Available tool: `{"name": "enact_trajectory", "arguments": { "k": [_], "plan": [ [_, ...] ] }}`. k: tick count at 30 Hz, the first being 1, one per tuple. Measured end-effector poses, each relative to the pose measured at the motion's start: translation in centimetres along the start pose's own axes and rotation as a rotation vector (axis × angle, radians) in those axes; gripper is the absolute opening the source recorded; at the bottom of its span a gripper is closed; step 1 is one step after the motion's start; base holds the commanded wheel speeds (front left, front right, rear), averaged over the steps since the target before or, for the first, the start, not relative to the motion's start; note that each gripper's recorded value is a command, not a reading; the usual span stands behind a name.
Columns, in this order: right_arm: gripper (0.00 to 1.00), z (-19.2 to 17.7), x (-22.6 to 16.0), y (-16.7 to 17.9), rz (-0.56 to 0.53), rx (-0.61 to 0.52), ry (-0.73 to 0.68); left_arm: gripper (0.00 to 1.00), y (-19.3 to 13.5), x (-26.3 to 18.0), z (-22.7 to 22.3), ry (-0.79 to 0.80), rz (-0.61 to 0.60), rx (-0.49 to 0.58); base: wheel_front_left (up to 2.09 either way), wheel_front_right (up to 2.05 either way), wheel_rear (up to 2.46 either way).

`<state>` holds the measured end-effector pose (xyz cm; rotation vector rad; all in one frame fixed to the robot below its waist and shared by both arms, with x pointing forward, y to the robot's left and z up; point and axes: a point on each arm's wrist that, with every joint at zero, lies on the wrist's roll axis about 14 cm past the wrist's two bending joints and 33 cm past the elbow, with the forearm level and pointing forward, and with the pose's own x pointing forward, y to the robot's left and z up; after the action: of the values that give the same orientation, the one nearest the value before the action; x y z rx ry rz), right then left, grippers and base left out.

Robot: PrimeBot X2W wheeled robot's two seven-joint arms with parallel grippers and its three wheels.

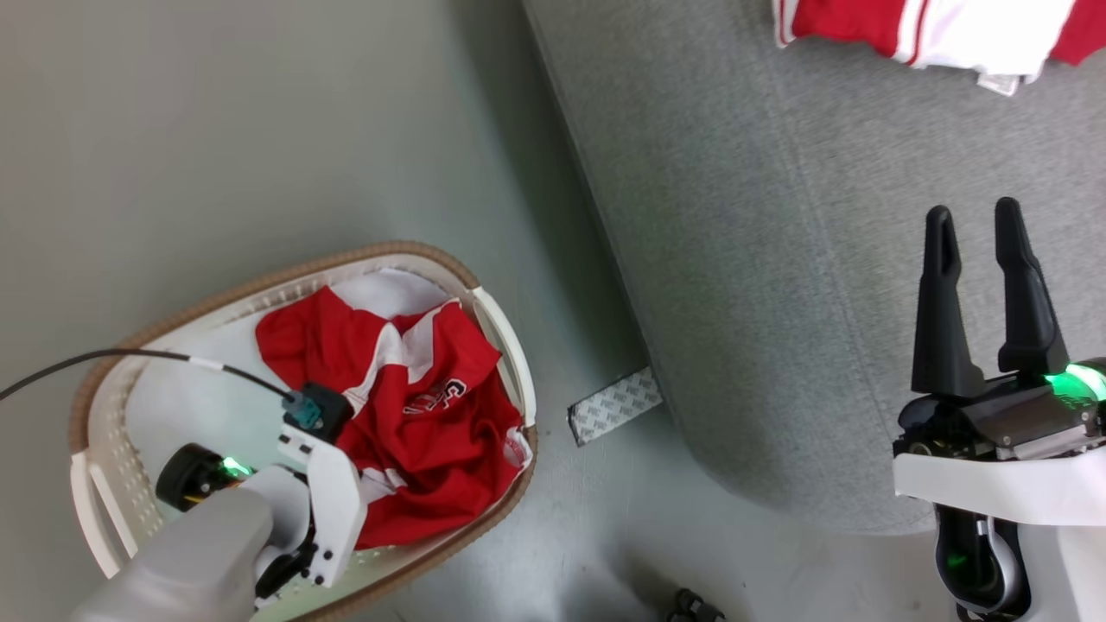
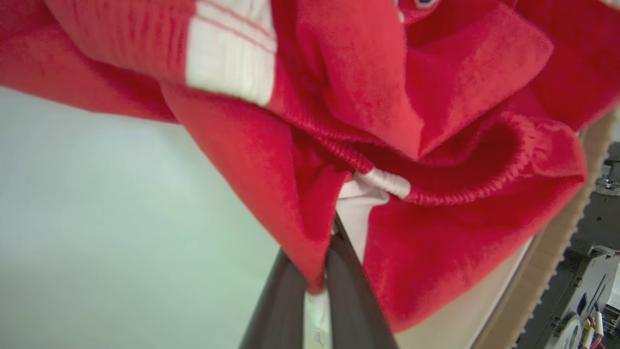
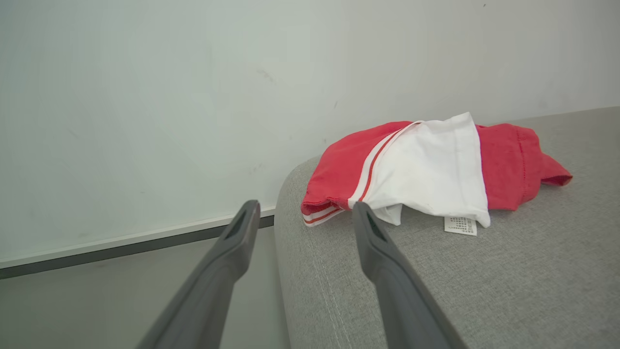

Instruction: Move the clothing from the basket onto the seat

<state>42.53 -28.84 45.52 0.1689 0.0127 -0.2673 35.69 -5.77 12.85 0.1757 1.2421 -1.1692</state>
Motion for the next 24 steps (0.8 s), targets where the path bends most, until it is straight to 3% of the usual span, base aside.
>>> {"name": "enact_trajectory", "arguments": {
  "k": [5,11,24],
  "plan": [
    [1.0,1.4,-0.3,0.2,0.009,0.005,-0.031,0.0,-0.1,-1.1,1.6,-0.066,0.021,-0.005,0.0,0.0,0.0],
    [1.0,4.6,-1.3,-0.4,-0.001,-0.013,-0.107,0.0,-3.1,-3.6,4.0,-0.174,0.02,0.009,0.0,0.0,0.0],
    [1.0,8.8,-3.4,2.5,0.097,0.023,-0.225,0.0,-7.4,-14.0,11.7,-0.582,0.115,0.054,0.0,0.0,0.0]
  ]
}}
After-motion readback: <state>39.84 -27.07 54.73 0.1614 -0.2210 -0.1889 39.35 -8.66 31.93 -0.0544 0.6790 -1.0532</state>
